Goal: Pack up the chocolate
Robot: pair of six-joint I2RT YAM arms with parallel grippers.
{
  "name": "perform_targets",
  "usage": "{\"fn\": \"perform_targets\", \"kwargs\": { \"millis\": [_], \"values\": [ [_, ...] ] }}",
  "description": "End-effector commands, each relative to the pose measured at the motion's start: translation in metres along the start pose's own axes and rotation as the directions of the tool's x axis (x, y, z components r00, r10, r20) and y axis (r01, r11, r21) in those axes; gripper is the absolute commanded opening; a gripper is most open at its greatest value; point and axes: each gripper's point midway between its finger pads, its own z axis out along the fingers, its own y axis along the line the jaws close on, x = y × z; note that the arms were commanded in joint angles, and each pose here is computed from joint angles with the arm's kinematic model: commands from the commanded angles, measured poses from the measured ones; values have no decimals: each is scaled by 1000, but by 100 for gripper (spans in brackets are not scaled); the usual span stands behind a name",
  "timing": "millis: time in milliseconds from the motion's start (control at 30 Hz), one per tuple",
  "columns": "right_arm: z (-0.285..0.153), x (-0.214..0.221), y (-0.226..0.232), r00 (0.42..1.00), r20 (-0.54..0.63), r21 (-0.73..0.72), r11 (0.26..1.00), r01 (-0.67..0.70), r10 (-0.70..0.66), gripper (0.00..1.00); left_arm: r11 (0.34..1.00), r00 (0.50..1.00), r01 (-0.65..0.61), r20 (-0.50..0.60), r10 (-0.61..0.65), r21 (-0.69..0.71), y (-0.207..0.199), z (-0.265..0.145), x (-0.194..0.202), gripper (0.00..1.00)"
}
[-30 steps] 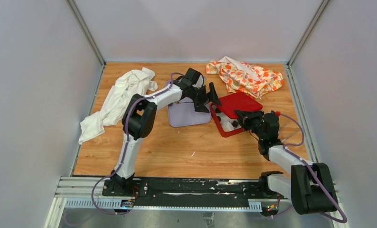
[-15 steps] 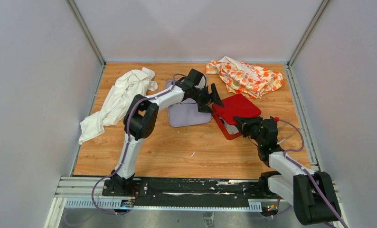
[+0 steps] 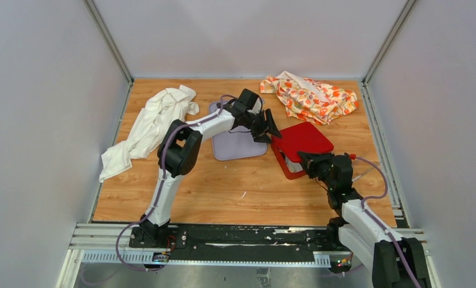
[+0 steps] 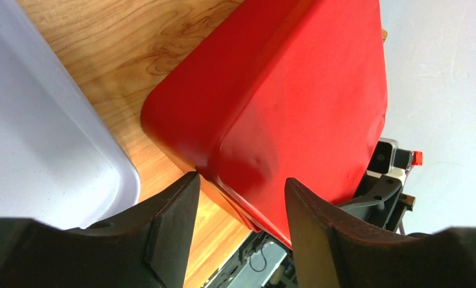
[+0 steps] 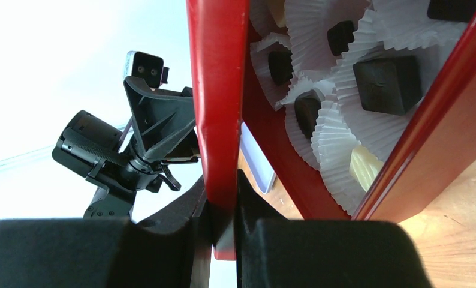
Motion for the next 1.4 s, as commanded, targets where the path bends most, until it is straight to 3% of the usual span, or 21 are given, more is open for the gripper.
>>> {"fn": "perform_targets", "kwargs": {
  "millis": [0,500,867,967,1167,1367],
  "values": [
    [-7,9,-50,999,-23,173,984,-36,40,15,1000,1000,-12,-20,12,10,-1,14,8,57],
    [-21,11,-60,999,-14,214,976,-44,48,37,1000,999,-7,-49,7,-13,9,24,18,36],
    [-39,12,-61,998,-36,292,954,63,-55,48,1000,998,0,-57,-2,-26,15,26,20,35],
    [-49,12,-61,995,-49,320,942,103,-92,57,1000,998,0,-56,-1,-24,14,27,19,35],
    [-79,3,-62,970,-58,424,874,239,-237,58,1000,997,1,-73,-2,-13,12,28,20,35],
    [-111,-45,-23,844,33,531,725,439,-535,58,998,993,-52,-106,49,-30,11,21,26,37]
  ]
}}
